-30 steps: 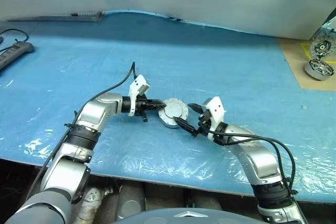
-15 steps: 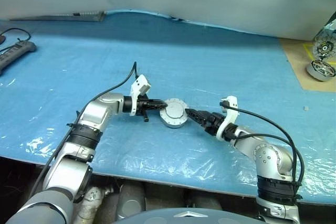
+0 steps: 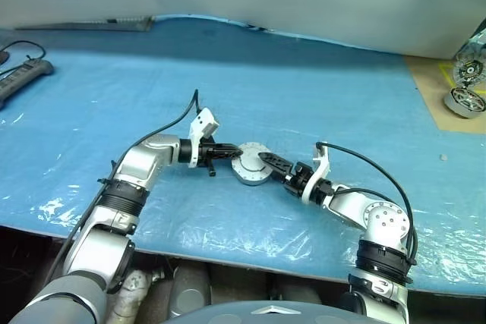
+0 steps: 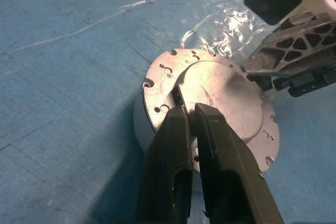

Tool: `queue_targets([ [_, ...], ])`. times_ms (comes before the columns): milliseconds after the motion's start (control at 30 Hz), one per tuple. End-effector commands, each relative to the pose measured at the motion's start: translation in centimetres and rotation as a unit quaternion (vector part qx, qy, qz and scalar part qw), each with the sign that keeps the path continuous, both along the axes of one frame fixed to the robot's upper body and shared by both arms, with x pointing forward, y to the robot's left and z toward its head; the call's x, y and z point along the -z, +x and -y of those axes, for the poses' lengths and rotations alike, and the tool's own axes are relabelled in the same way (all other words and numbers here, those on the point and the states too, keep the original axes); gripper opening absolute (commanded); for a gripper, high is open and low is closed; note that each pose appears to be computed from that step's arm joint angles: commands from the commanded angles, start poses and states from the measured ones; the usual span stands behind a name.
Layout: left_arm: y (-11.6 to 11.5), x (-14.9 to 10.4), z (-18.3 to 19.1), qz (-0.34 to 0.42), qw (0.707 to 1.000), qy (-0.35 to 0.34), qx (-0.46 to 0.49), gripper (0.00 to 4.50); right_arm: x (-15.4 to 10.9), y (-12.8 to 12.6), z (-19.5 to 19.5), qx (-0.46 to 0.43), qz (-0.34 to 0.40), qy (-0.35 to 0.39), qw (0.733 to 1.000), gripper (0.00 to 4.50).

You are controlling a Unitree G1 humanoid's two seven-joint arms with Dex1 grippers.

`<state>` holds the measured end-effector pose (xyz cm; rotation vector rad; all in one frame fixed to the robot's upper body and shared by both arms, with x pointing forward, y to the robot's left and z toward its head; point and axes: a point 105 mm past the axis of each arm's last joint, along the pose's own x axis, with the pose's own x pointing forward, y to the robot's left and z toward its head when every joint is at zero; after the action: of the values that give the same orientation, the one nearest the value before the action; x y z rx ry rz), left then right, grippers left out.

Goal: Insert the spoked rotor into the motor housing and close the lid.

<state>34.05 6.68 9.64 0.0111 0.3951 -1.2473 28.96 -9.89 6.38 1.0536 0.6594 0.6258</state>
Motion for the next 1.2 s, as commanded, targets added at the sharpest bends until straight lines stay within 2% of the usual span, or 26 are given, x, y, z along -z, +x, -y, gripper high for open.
queue_targets([
  [33, -0.6, 2.3, 0.2, -0.031, 0.999, 0.031, 0.002, 0.28, 0.3, -1.4, -0.8, -0.03, -0.026, 0.044, 0.998, 2.54],
  [200, -0.5, 2.4, 0.2, -0.034, 0.999, 0.03, 0.0, 0.28, 1.0, -2.2, -0.5, -0.041, -0.046, 0.045, 0.997, 1.2],
  [467, -0.1, 2.1, 0.6, -0.033, 0.999, 0.024, 0.0, 0.28, 1.1, -2.2, -0.7, -0.039, -0.049, 0.038, 0.997, 1.14],
  [667, 0.6, 0.5, 0.5, -0.052, 0.998, -0.026, -0.028, 0.28, 0.6, -2.0, -0.8, -0.027, -0.042, 0.052, 0.997, 1.14],
  [767, 1.4, -0.2, -0.4, -0.071, 0.993, -0.057, -0.07, 0.93, 0.0, -1.8, -0.7, -0.015, -0.032, 0.068, 0.997, 1.14],
  [1000, 2.6, -1.3, -2.8, -0.115, 0.973, -0.126, -0.155, 3.28, -1.6, -1.2, -0.3, 0.008, -0.009, 0.11, 0.994, 1.14],
  [1100, 3.1, -2.0, -4.1, -0.166, 0.944, -0.199, -0.203, 4.34, -2.8, -0.5, -0.1, 0.017, 0.009, 0.127, 0.992, 1.14],
  [1133, 3.2, -2.4, -4.4, -0.187, 0.931, -0.232, -0.211, 4.49, -3.1, -0.2, 0.0, 0.02, 0.015, 0.129, 0.991, 1.14],
  [1200, 3.1, -2.9, -4.6, -0.216, 0.91, -0.278, -0.22, 4.5, -3.5, 0.3, 0.2, 0.025, 0.023, 0.132, 0.991, 1.14],
])
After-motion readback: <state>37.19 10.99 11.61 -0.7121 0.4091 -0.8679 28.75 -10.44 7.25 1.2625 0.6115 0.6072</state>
